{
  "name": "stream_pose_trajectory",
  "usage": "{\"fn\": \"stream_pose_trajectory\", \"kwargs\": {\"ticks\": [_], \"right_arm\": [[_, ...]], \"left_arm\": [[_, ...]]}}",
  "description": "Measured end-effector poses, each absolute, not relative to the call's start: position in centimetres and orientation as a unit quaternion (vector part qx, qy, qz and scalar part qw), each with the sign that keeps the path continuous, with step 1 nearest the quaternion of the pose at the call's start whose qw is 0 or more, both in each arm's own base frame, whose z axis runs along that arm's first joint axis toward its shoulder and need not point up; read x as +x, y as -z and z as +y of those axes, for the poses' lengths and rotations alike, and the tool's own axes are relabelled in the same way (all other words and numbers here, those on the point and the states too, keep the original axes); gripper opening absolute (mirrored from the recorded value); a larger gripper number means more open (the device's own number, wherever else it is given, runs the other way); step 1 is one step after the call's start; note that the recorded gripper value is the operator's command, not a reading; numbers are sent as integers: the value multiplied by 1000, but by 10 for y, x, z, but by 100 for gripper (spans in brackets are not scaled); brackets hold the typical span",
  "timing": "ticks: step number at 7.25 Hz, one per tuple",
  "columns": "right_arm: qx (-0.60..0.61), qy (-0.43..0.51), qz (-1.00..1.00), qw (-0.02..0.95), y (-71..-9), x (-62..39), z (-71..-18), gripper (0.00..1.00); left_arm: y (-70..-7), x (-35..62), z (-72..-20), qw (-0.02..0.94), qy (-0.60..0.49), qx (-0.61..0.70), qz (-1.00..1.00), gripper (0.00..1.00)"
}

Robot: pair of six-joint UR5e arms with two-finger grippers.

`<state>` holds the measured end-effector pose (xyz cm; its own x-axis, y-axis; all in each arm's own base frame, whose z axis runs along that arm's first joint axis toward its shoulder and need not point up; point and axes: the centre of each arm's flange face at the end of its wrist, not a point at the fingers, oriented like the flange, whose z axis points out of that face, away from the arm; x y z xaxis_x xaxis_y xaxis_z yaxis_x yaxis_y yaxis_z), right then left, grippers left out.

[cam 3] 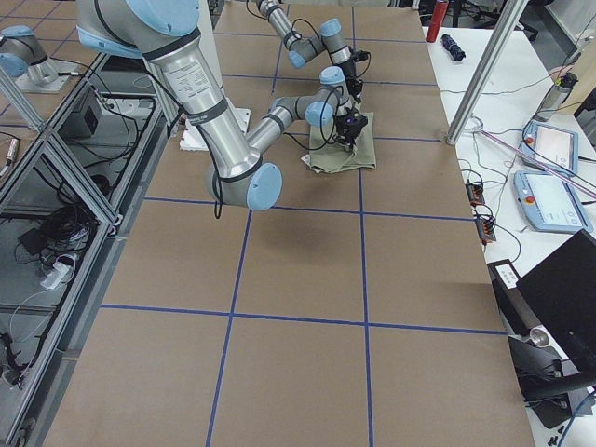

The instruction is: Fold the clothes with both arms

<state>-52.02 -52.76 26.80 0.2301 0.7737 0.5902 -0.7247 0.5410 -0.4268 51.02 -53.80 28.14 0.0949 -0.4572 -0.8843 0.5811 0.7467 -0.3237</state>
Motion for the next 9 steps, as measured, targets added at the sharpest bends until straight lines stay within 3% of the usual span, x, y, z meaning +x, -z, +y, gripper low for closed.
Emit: {"fn": "stream_pose_trajectory", "kwargs": {"ticks": [1,5,7,9], "right_arm": [[-21,-448,-391,804,-274,-522,-549,100],[26,-327,-400,856,-306,-455,-660,100],[24,-299,-401,866,-326,-417,-677,100],[14,-282,-416,865,-336,-393,-659,100]], "left_arm": [[-289,516,-554,752,342,82,558,100],[-307,466,-616,790,285,184,511,100],[-309,461,-617,794,275,182,512,100],[-311,445,-608,804,225,165,525,100]]}}
